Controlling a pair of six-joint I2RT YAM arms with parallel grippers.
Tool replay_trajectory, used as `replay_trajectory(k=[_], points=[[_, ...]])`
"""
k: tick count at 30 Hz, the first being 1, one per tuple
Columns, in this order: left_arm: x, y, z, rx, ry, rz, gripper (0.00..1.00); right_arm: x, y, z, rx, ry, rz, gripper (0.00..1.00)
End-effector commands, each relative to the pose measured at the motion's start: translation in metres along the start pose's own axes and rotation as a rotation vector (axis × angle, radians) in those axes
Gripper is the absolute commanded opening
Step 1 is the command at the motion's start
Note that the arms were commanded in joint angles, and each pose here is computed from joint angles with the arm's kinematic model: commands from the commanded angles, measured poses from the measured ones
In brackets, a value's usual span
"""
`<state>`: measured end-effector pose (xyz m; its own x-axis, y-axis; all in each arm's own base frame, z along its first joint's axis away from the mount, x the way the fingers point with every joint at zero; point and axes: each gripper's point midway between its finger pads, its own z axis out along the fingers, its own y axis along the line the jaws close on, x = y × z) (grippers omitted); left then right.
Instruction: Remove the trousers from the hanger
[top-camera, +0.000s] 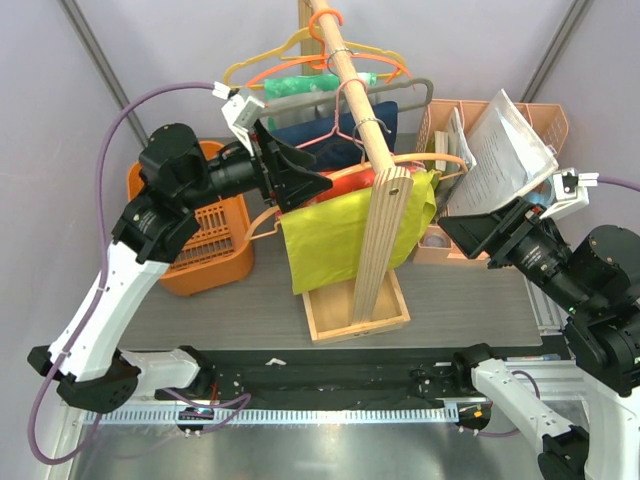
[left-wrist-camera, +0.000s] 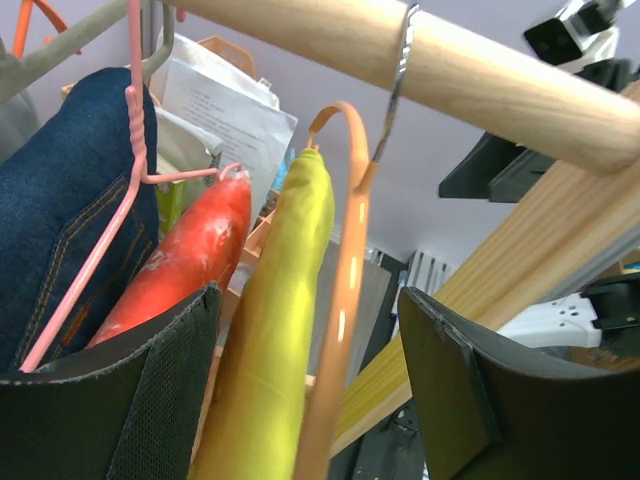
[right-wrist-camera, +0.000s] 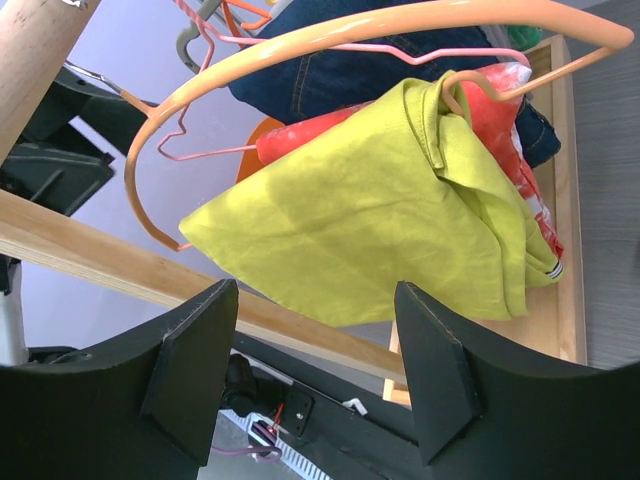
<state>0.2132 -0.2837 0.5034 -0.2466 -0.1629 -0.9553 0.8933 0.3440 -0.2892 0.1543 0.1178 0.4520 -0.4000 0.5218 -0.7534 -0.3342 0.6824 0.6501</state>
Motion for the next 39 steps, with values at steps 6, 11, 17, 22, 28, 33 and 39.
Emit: replay_trajectory(k=[6, 11, 17, 22, 28, 33, 39], points=[[0.002, 0.002, 0.016, 0.001, 0.014, 0.062, 0.66, -0.004, 0.015, -0.017, -0.059, -0.027, -0.012, 0.69], [0.007, 0.0, 0.022, 0.014, 0.029, 0.052, 0.61, 0.0, 0.016, -0.023, -0.064, -0.021, -0.015, 0.69], [0.013, -0.007, 0.033, 0.037, 0.047, 0.04, 0.49, 0.0, 0.018, -0.028, -0.069, -0.021, -0.024, 0.7], [0.016, -0.009, 0.039, 0.023, 0.055, 0.051, 0.41, 0.001, 0.017, -0.033, -0.064, -0.022, -0.034, 0.7], [0.022, -0.005, 0.043, -0.055, 0.095, 0.109, 0.14, 0.003, 0.016, -0.037, -0.057, -0.016, -0.04, 0.7], [0.017, -0.006, 0.036, -0.132, 0.074, 0.144, 0.01, 0.007, 0.016, -0.04, -0.06, -0.001, -0.047, 0.71], [-0.002, -0.016, 0.016, -0.14, -0.001, 0.134, 0.0, 0.017, 0.013, -0.048, -0.063, 0.021, -0.07, 0.72]])
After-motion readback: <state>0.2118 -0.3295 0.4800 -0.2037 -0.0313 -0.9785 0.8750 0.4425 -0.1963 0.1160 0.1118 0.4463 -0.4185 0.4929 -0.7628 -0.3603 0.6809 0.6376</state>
